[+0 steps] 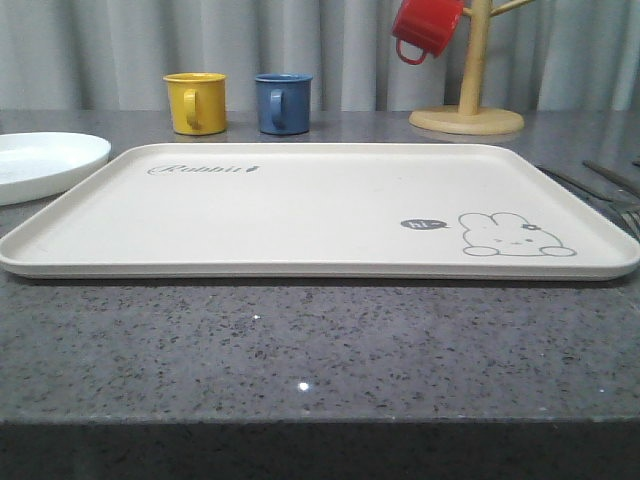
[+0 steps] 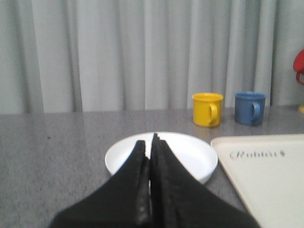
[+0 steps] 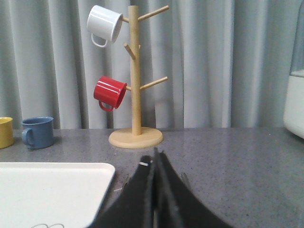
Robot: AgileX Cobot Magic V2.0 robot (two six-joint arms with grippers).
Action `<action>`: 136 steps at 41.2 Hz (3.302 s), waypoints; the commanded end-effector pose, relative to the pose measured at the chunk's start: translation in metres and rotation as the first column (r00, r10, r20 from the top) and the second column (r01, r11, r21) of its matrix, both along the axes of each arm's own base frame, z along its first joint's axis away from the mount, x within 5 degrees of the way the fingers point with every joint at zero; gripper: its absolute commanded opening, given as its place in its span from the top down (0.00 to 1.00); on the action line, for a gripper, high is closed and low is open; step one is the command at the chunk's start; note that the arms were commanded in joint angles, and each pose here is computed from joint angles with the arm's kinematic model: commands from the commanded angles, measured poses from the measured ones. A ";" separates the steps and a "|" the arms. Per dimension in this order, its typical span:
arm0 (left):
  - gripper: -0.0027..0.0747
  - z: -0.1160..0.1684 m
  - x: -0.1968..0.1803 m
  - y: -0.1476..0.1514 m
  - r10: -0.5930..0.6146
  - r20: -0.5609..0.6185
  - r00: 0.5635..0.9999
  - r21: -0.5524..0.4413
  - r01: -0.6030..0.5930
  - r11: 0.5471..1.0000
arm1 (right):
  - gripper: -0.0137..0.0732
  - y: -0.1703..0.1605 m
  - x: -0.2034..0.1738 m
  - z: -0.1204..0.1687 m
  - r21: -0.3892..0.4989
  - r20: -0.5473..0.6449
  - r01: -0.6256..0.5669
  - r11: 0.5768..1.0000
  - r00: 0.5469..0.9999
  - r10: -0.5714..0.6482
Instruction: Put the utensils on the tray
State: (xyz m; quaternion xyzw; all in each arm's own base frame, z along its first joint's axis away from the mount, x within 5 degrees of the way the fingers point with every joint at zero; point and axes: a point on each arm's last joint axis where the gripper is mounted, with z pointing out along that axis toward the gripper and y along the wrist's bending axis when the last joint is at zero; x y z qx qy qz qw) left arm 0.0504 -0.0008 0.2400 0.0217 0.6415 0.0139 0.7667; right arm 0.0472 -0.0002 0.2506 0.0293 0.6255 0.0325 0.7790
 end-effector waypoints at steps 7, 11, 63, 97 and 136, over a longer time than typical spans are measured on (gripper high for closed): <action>0.99 0.089 -0.026 0.001 0.007 0.149 0.989 -0.001 -0.007 1.000 | 0.92 -0.001 -0.022 0.076 -0.009 -0.005 0.022 1.000 1.000 -0.022; 0.99 0.114 -0.024 0.002 0.019 0.084 0.996 0.001 -0.019 1.000 | 0.92 -0.002 -0.019 0.099 -0.007 -0.076 0.026 1.000 0.997 -0.027; 0.33 0.112 0.088 0.003 0.051 -0.508 0.860 0.032 -0.040 0.999 | 0.32 -0.004 0.070 0.099 -0.096 -0.602 -0.002 0.995 0.797 -0.056; 0.33 0.087 0.217 0.064 -0.062 -0.842 0.535 -0.162 -0.141 0.977 | 0.32 -0.004 0.070 0.099 -0.096 -0.601 -0.002 0.995 0.797 -0.056; 0.62 0.028 0.311 0.074 -0.191 -0.874 0.447 -0.266 -0.110 0.958 | 0.32 -0.004 0.070 0.099 -0.096 -0.601 -0.002 0.995 0.797 -0.056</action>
